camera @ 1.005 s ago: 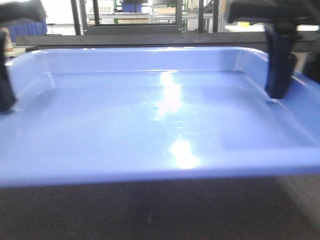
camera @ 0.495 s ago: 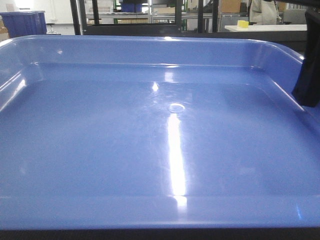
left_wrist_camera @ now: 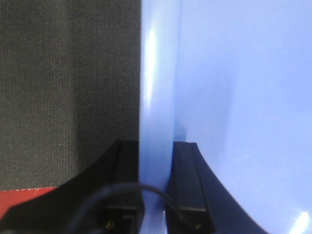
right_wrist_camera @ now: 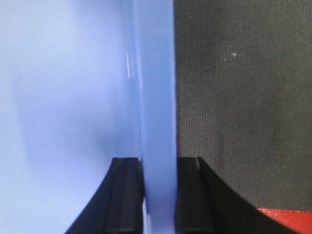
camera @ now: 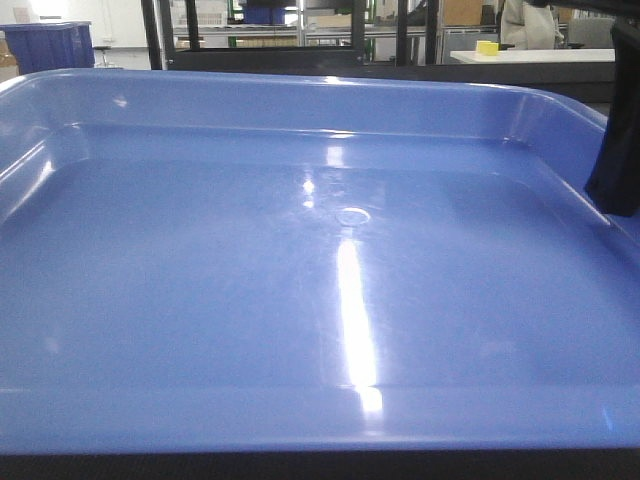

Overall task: Grab blue tray and place on right shelf
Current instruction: 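Lift the tray off the table with both grippers, then hold the tray level with both grippers while the base drives to the shelf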

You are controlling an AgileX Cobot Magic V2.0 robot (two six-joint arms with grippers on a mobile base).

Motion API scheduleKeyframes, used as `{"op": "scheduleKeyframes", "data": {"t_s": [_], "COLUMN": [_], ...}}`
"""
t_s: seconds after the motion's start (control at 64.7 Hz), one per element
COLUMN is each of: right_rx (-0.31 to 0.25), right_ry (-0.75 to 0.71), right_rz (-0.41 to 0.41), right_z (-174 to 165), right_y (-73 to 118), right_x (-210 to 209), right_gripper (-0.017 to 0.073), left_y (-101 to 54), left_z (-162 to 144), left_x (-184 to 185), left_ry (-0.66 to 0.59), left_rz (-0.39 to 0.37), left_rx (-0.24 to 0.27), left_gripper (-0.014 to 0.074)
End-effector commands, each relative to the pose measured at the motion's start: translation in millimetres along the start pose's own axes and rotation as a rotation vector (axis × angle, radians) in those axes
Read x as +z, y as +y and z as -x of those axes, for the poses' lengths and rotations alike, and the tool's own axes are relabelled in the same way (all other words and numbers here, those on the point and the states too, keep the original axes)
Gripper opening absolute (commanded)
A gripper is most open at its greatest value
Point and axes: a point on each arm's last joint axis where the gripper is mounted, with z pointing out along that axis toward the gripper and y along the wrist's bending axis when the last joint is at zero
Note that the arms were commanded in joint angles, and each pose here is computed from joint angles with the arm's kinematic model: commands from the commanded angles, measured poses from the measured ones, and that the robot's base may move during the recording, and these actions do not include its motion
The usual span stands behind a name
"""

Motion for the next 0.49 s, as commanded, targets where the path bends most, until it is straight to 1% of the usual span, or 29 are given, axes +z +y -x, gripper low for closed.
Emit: {"op": "scheduleKeyframes", "data": {"t_s": [0.0, 0.216, 0.479], "right_rx": [-0.035, -0.035, -0.035], "right_ry": [-0.074, -0.067, -0.067], "right_rz": [-0.019, -0.025, -0.025], "right_z": [5.0, 4.4, 4.4], "right_y": [-4.2, -4.7, -4.7], "right_x": [-12.7, -12.7, -12.7], "right_gripper": [0.0141, 0.0141, 0.0141], "left_y": [3.0, 1.1, 1.1], "left_z": [0.9, -0.8, -0.8], "left_x": [-10.3, -10.3, -10.3], "left_ry": [-0.035, -0.017, -0.017], "left_rz": [0.029, 0.008, 0.008], "left_rx": [0.034, 0.02, 0.02], "left_gripper": [-0.004, -0.004, -0.0041]}}
